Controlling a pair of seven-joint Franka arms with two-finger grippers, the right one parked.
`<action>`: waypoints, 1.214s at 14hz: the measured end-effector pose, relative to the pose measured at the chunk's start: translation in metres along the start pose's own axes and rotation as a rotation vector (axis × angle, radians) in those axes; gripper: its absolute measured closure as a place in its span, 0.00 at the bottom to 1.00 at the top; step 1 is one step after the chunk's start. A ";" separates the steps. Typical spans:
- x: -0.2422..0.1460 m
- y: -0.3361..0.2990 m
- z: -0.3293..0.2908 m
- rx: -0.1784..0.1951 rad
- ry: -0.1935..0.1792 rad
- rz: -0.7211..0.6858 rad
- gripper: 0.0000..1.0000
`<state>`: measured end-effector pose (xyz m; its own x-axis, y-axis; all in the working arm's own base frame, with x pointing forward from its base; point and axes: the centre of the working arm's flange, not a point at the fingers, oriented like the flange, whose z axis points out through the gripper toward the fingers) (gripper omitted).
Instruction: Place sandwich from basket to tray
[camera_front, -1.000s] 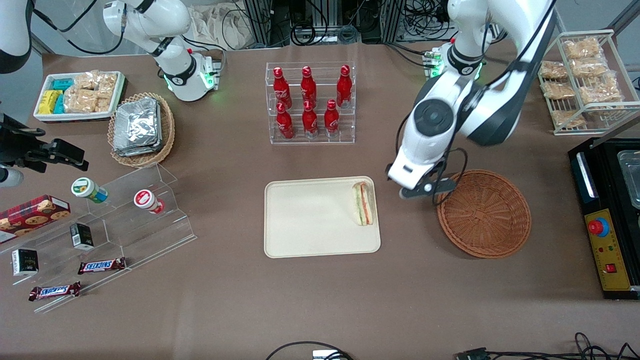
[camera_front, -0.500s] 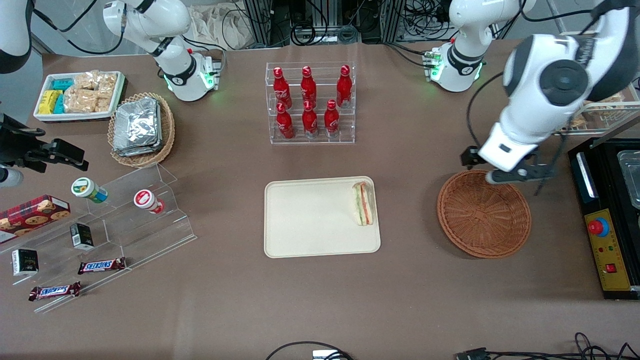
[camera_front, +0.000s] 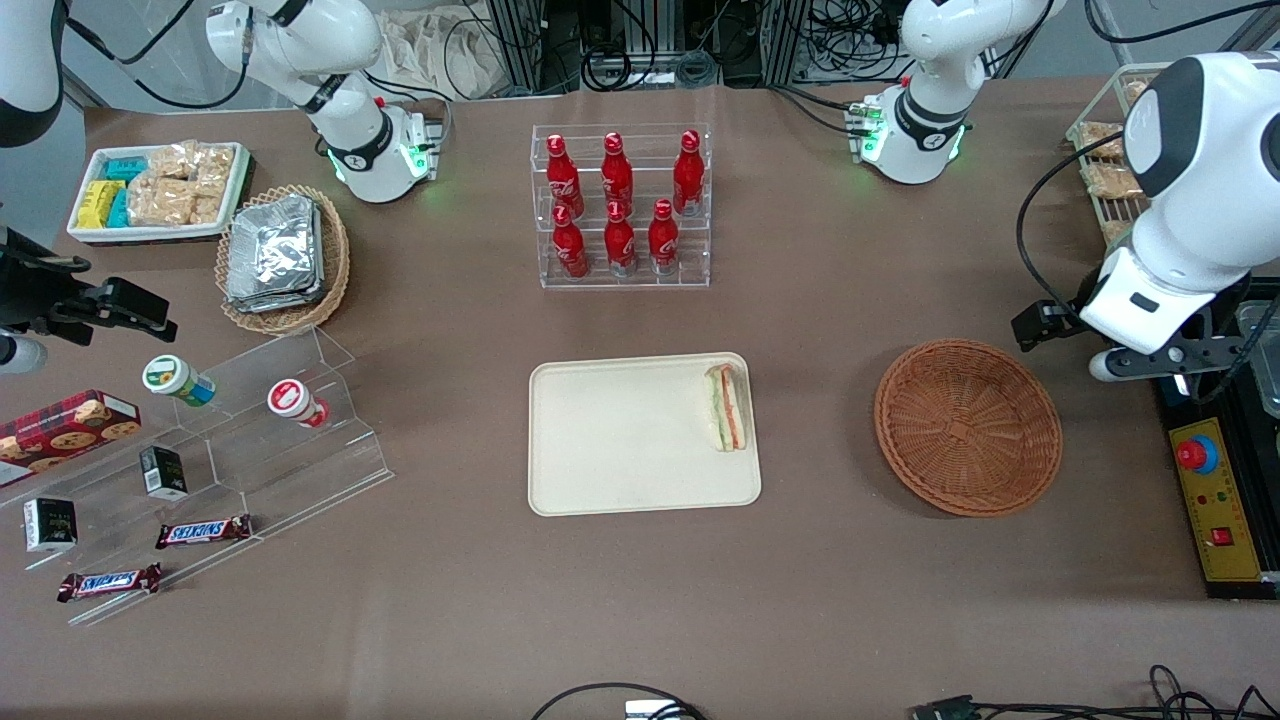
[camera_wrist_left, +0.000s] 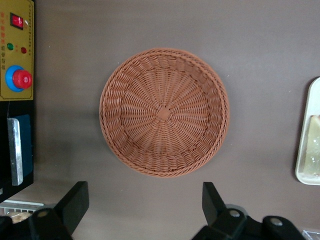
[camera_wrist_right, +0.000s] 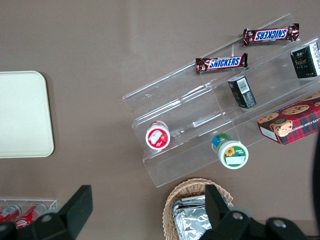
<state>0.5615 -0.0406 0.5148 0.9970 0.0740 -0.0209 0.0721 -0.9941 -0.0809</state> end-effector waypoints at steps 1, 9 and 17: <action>0.005 0.000 0.000 -0.008 -0.008 0.000 0.00; 0.017 -0.003 -0.003 -0.036 -0.041 -0.005 0.00; 0.015 -0.024 -0.009 -0.041 -0.059 -0.012 0.00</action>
<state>0.5752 -0.0167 0.5250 0.9929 0.0891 -0.0785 0.0862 -0.9955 -0.0403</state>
